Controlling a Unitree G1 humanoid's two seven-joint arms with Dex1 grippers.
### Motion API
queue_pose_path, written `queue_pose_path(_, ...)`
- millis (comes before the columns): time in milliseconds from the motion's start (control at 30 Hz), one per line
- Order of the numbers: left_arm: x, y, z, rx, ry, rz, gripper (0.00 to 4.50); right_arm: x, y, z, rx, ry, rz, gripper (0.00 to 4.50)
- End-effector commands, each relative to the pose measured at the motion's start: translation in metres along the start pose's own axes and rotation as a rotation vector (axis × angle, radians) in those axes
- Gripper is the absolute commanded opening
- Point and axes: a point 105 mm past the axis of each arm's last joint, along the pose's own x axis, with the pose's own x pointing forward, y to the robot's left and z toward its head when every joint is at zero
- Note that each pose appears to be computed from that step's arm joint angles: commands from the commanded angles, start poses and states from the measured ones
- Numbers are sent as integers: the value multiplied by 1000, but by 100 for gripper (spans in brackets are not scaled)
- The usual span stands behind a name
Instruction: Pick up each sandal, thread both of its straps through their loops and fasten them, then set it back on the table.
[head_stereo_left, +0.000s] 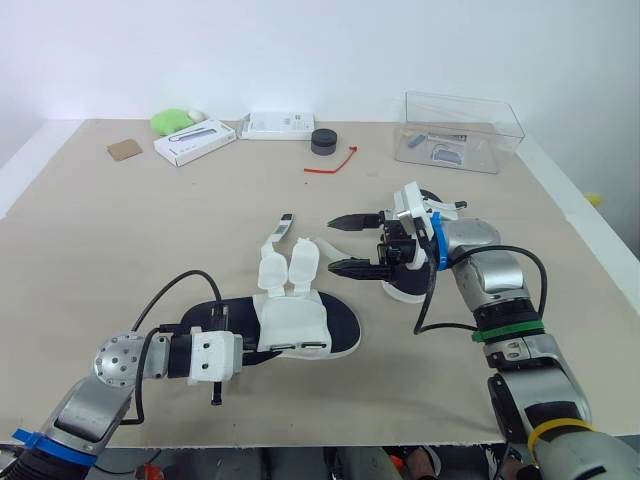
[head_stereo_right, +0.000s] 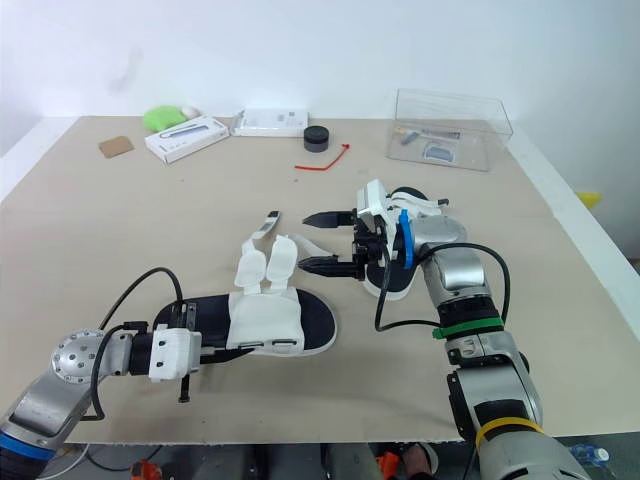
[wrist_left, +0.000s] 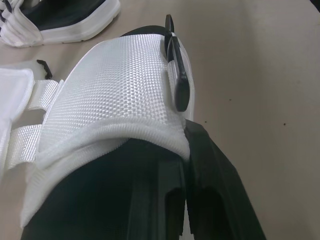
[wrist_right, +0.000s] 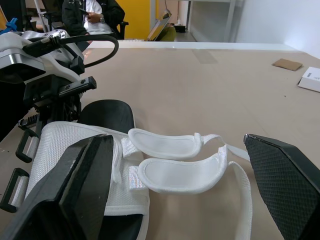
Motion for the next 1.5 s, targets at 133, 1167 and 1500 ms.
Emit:
queue_pose_path(133,-4,-1,10,-91,-27,-28,260,-8,-3,10,-42,-8,-26,450)
queue_pose_path(1167,-67,108,11,-719,-145,491,450,-3,74,-48,5,246,106,7)
queue_pose_path(1500,-53,126,-14,-1075,-133,489,450,9,78,-60,10,307,118,7)
